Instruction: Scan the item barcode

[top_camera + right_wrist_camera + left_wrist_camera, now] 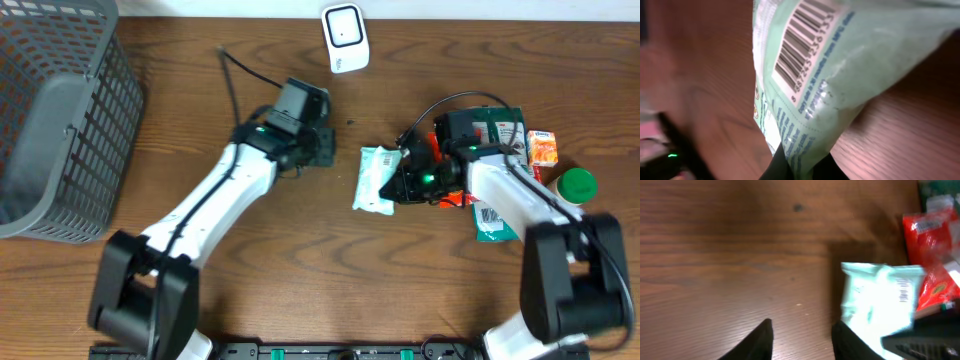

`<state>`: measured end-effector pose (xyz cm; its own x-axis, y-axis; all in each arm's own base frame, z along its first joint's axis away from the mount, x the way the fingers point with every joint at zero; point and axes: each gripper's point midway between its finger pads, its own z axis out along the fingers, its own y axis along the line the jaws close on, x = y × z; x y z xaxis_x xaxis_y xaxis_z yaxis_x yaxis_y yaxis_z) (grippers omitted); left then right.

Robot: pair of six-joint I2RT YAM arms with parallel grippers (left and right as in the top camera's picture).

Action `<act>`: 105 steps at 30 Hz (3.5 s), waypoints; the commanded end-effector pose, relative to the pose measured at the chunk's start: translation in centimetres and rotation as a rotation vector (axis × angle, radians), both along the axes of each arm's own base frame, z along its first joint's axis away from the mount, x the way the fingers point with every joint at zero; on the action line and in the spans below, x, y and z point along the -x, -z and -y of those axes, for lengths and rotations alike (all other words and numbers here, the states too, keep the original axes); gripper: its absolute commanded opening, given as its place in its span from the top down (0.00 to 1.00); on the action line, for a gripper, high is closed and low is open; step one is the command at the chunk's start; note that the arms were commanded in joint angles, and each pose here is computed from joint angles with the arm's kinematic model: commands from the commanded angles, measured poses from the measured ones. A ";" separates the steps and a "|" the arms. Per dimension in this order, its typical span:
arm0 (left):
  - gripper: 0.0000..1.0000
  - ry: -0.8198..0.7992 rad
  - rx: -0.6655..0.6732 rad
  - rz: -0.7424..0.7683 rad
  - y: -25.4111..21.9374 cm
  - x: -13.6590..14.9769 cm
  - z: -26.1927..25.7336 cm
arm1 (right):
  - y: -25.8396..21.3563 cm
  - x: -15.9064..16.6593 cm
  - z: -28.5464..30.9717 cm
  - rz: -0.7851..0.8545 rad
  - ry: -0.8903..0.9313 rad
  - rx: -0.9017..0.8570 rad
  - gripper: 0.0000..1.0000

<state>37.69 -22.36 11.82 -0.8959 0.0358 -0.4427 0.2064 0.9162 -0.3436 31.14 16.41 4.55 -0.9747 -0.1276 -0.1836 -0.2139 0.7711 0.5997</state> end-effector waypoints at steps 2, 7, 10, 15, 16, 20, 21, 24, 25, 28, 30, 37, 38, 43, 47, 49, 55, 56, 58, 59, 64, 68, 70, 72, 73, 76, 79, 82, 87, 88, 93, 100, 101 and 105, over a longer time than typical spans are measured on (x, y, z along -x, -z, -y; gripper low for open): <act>0.51 -0.124 -0.001 0.022 -1.8 -1.4 -4.6 | -2.1 0.1 2.5 0.229 -0.137 0.268 0.99; 0.50 -0.187 0.020 -0.059 -1.1 -1.0 -7.1 | -3.4 1.3 0.7 0.318 -0.276 0.295 0.99; 0.44 -0.146 0.014 -0.101 -0.6 -0.1 -7.9 | -2.8 2.2 0.4 0.330 -0.354 0.367 0.99; 0.35 0.059 0.086 -0.152 -0.7 2.3 -6.4 | -2.4 3.6 -0.9 0.361 -0.482 0.418 0.99; 0.34 0.087 0.089 -0.155 -0.7 2.6 -6.3 | -2.4 3.8 -1.2 0.370 -0.507 0.417 0.99; 0.31 0.119 0.080 -0.173 -0.3 3.4 -6.3 | -2.4 4.5 -2.2 0.388 -0.565 0.412 0.99; 0.31 0.118 0.080 -0.177 -0.2 3.5 -6.3 | -2.3 4.6 -2.2 0.387 -0.574 0.412 0.99; 0.31 0.136 0.102 -0.200 0.1 4.1 -5.8 | -2.1 5.0 -2.5 0.375 -0.590 0.394 0.99; 0.31 0.148 0.119 -0.212 0.2 4.5 -5.3 | -2.1 5.2 -2.8 0.371 -0.593 0.375 0.99; 0.31 0.206 0.143 -0.231 0.9 5.4 -4.2 | -2.6 6.3 -4.4 0.361 -0.636 0.254 0.99; 0.31 0.243 0.132 -0.237 1.7 5.9 -3.6 | -3.3 7.0 -5.6 0.369 -0.669 0.156 0.99; 0.31 0.456 0.360 -0.254 0.9 7.9 0.5 | -4.4 7.0 -6.1 0.353 -0.637 0.029 0.99; 0.31 0.484 0.410 -0.248 0.2 8.1 1.0 | -4.6 7.0 -6.0 0.346 -0.627 0.006 0.99; 0.31 0.517 0.476 -0.232 -0.8 8.2 1.7 | -6.2 7.0 -6.3 0.365 -0.626 -0.133 0.99; 0.31 0.543 0.588 -0.231 -2.5 8.5 2.3 | -7.0 7.3 -5.7 0.381 -0.644 -0.206 0.99; 0.31 0.562 0.656 -0.221 -3.6 8.5 2.5 | -7.5 7.5 -5.8 0.392 -0.653 -0.247 0.99; 0.31 0.587 0.701 -0.196 -4.5 8.4 2.8 | -8.6 8.1 -6.1 0.422 -0.683 -0.329 0.99; 0.31 0.592 0.713 -0.194 -4.7 8.4 2.9 | -8.5 8.1 -6.1 0.422 -0.685 -0.329 0.99; 0.31 0.610 0.752 -0.185 -5.4 8.5 3.1 | -8.5 8.2 -6.1 0.420 -0.688 -0.330 0.99; 0.31 0.621 0.776 -0.174 -5.9 8.5 3.2 | -8.5 8.3 -6.1 0.416 -0.688 -0.330 0.99; 0.31 0.608 0.821 -0.148 -6.8 7.6 2.6 | -8.5 8.6 -5.9 0.429 -0.710 -0.335 0.99; 0.31 0.606 0.821 -0.153 -6.7 7.6 2.6 | -9.3 7.8 -5.8 0.459 -0.683 -0.374 0.99; 0.31 0.607 0.821 -0.169 -6.7 8.0 2.7 | -9.7 7.6 -6.0 0.481 -0.679 -0.402 0.99; 0.31 0.612 0.818 -0.184 -6.5 8.4 3.0 | -9.9 7.5 -6.1 0.488 -0.680 -0.410 0.99; 0.31 0.618 0.817 -0.189 -6.5 8.6 3.2 | -9.9 7.5 -6.1 0.487 -0.680 -0.409 0.99; 0.31 0.639 0.817 -0.197 -6.5 9.1 3.9 | -9.8 7.5 -6.1 0.482 -0.676 -0.404 0.99; 0.31 0.653 0.816 -0.204 -6.6 9.5 4.3 | -9.6 7.4 -6.0 0.481 -0.676 -0.393 0.99; 0.32 0.658 0.826 -0.206 -6.7 9.6 4.3 | -9.5 7.3 -5.9 0.482 -0.676 -0.384 0.99; 0.33 0.658 0.826 -0.208 -6.7 9.7 4.4 | -9.8 5.6 -5.8 0.466 -0.585 -0.380 0.99; 0.36 0.658 0.826 -0.209 -6.7 9.7 4.4 | -9.9 5.4 -5.8 0.468 -0.575 -0.380 0.99; 0.49 0.657 0.826 -0.209 -6.7 9.7 4.4 | -10.1 5.0 -6.0 0.473 -0.561 -0.381 0.99; 0.63 0.643 0.787 -0.205 -6.1 9.4 4.3 | -10.0 5.0 -6.0 0.471 -0.561 -0.382 0.99; 0.65 0.644 0.787 -0.204 -6.1 9.4 4.3 | -10.0 5.0 -6.0 0.471 -0.561 -0.382 0.98; 0.74 0.644 0.787 -0.204 -6.1 9.4 4.3 | -10.0 5.0 -6.0 0.471 -0.561 -0.382 0.93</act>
